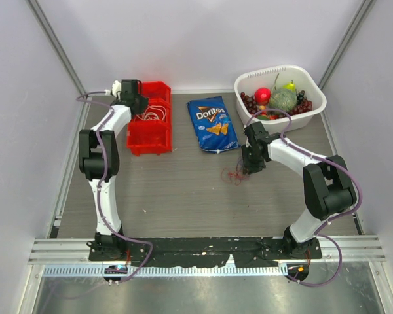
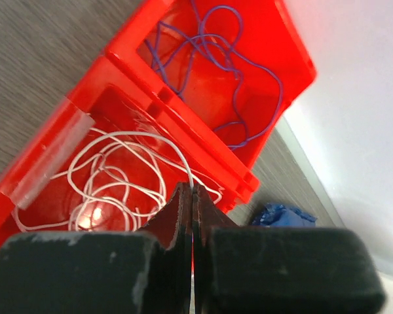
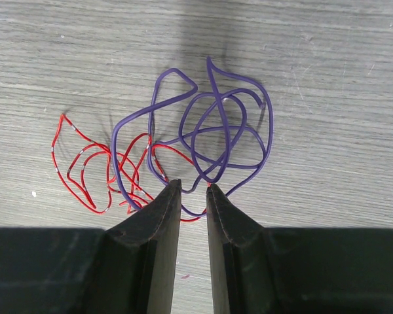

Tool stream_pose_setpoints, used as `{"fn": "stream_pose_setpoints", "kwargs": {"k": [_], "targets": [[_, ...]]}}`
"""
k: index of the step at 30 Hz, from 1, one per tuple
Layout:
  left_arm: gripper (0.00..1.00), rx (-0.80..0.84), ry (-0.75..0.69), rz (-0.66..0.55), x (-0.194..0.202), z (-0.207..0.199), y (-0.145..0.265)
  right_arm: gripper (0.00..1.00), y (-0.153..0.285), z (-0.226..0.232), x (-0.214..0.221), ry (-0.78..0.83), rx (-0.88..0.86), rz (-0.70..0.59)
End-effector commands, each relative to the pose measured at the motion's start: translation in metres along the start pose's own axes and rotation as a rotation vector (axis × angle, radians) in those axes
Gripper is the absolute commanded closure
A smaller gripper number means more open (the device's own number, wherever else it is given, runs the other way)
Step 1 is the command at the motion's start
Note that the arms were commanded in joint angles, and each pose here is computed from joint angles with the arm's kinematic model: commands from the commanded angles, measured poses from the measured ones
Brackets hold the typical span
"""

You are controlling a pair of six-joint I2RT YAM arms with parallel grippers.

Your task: Untangle the cables

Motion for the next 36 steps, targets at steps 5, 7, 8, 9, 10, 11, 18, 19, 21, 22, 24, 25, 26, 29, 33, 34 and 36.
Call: {"fn": "stream_pose_setpoints", "kwargs": {"k": [5,7,8,9,10,11,18,19,21,22,24,25,26,29,33,34,36], "targets": [[0.94,-0.077,0.022,0.167,0.013,0.015,0.004,0.73,-0.002,0.011,-0.005,-0.004,-0.026,0.022],[0.89,-0.084,0.023,0.182,0.013,0.019,0.007,0.73,-0.002,0.012,-0.006,-0.008,-0.032,0.026],[0.86,-0.083,0.023,0.181,0.009,0.020,0.010,0.73,-0.002,0.012,-0.006,-0.007,-0.033,0.028],[0.83,-0.085,0.029,0.182,0.006,0.021,0.013,0.73,-0.001,0.013,-0.006,-0.009,-0.039,0.027],[0.79,-0.078,0.023,0.177,0.001,0.019,0.017,0.73,-0.001,0.013,-0.005,-0.010,-0.041,0.028],[0.73,-0.071,0.019,0.173,-0.002,0.017,0.021,0.72,-0.001,0.014,-0.005,-0.013,-0.045,0.033],[0.41,-0.012,-0.006,0.162,-0.020,0.002,0.060,0.72,-0.003,0.021,-0.004,-0.004,-0.061,0.037],[0.38,0.015,-0.004,0.180,-0.018,-0.001,0.067,0.73,-0.003,0.022,-0.003,-0.004,-0.063,0.038],[0.28,0.058,-0.010,0.176,-0.021,-0.008,0.082,0.73,-0.004,0.024,-0.001,0.003,-0.067,0.042],[0.23,0.075,-0.011,0.173,-0.023,-0.010,0.089,0.73,-0.004,0.025,0.000,0.008,-0.067,0.046],[0.17,0.105,-0.020,0.167,-0.025,-0.013,0.103,0.73,-0.004,0.029,0.001,0.017,-0.074,0.042],[0.16,0.120,-0.026,0.161,-0.028,-0.015,0.112,0.73,-0.005,0.030,0.002,0.020,-0.075,0.043],[0.15,0.135,-0.036,0.160,-0.028,-0.015,0.120,0.73,-0.006,0.033,0.003,0.030,-0.076,0.043],[0.16,0.174,-0.066,0.167,-0.025,-0.015,0.141,0.73,-0.006,0.041,0.004,0.053,-0.084,0.037],[0.26,0.252,-0.122,0.172,-0.018,-0.014,0.176,0.73,-0.008,0.056,0.009,0.096,-0.098,0.040],[0.30,0.267,-0.138,0.175,-0.015,-0.012,0.182,0.73,-0.009,0.061,0.013,0.114,-0.102,0.048],[0.35,0.338,-0.167,0.168,-0.008,-0.014,0.204,0.73,-0.014,0.070,0.019,0.143,-0.106,0.066]]}}
Point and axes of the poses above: each gripper's point midway between its finger pads, its own y axis back along the fingers, its own z axis along the line the jaws close on, x = y × z, the point moved 4 cm from there along y, back along the fingers, and after that the axes turned 15 degrees about -y, right-handed, at the moved point
